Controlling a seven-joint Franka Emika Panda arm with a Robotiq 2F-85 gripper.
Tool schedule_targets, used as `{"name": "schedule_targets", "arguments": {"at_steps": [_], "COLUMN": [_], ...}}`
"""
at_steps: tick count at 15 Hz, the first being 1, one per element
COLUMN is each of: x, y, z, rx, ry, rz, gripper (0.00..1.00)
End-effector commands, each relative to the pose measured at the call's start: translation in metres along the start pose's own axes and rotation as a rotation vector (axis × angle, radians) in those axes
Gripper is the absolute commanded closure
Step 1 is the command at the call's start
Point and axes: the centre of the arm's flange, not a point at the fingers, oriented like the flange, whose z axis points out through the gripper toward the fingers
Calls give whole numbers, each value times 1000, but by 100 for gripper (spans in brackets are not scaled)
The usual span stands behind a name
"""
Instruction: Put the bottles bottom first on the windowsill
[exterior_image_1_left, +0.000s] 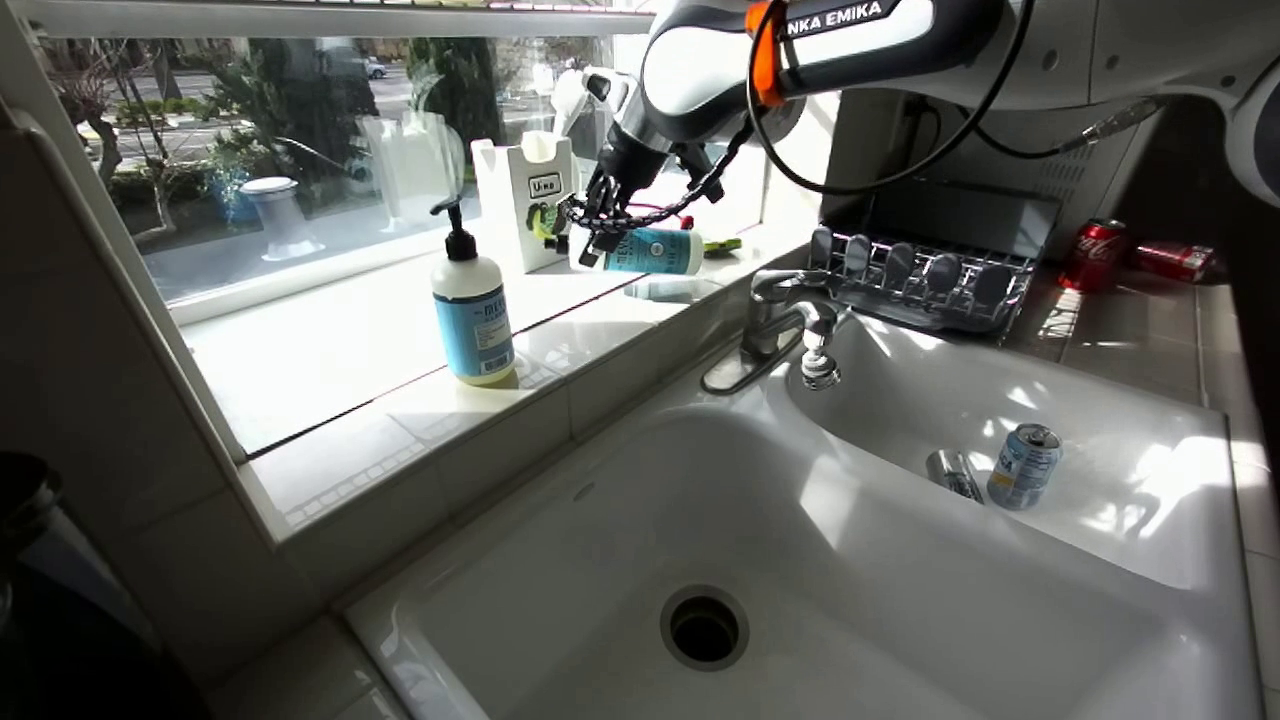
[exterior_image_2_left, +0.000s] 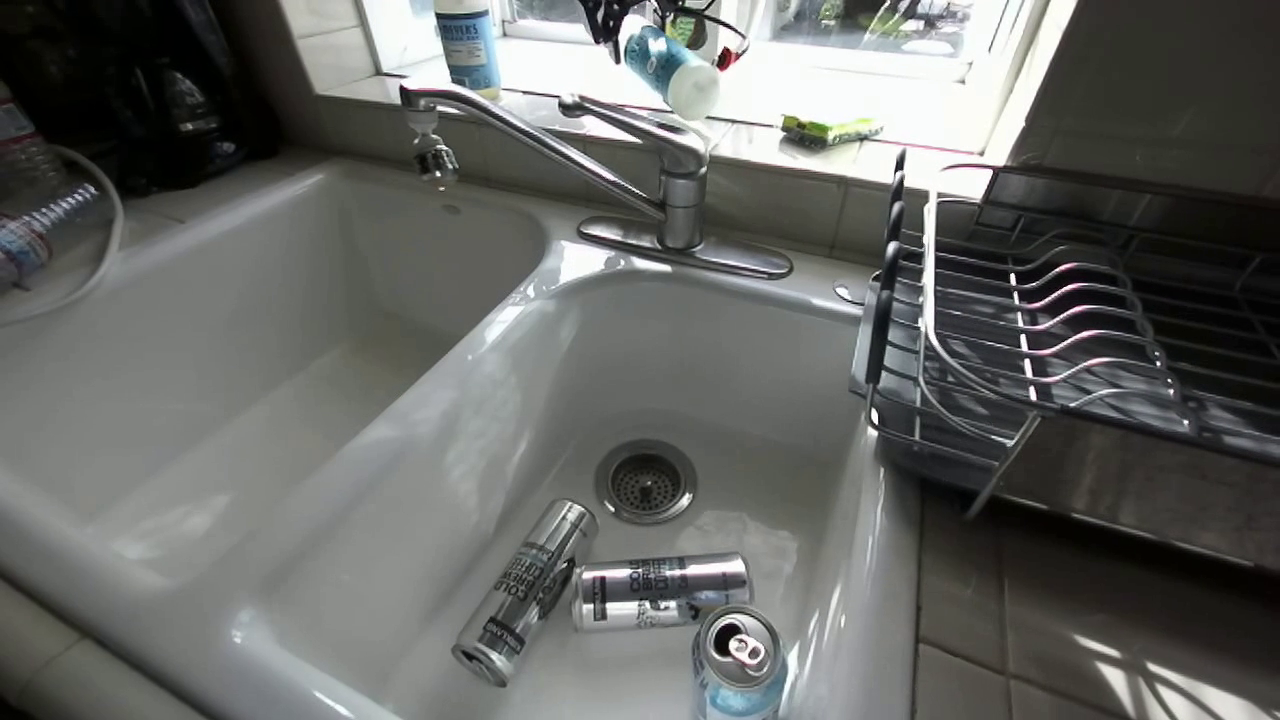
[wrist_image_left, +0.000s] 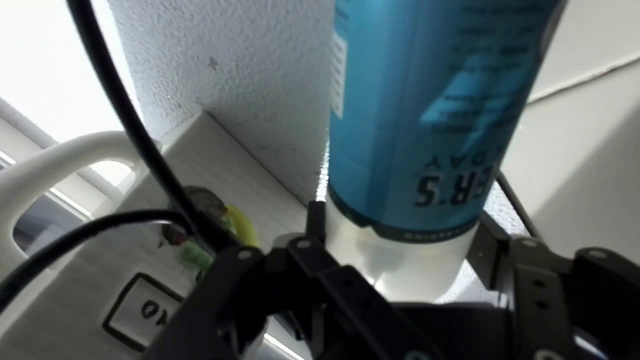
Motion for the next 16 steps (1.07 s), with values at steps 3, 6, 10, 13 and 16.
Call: {"name": "schedule_targets", "arguments": {"at_steps": [3, 6, 10, 13, 16], "x": [-22, -35, -58, -72, -84], "y": [-36, -46, -64, -72, -72], "z": [-69, -85, -87, -86, -85], "rx": [15, 16, 14, -13, -65], "ry": [238, 380, 552, 662, 766], "rz": [25, 27, 39, 66, 107], "gripper": [58, 58, 58, 58, 58]}}
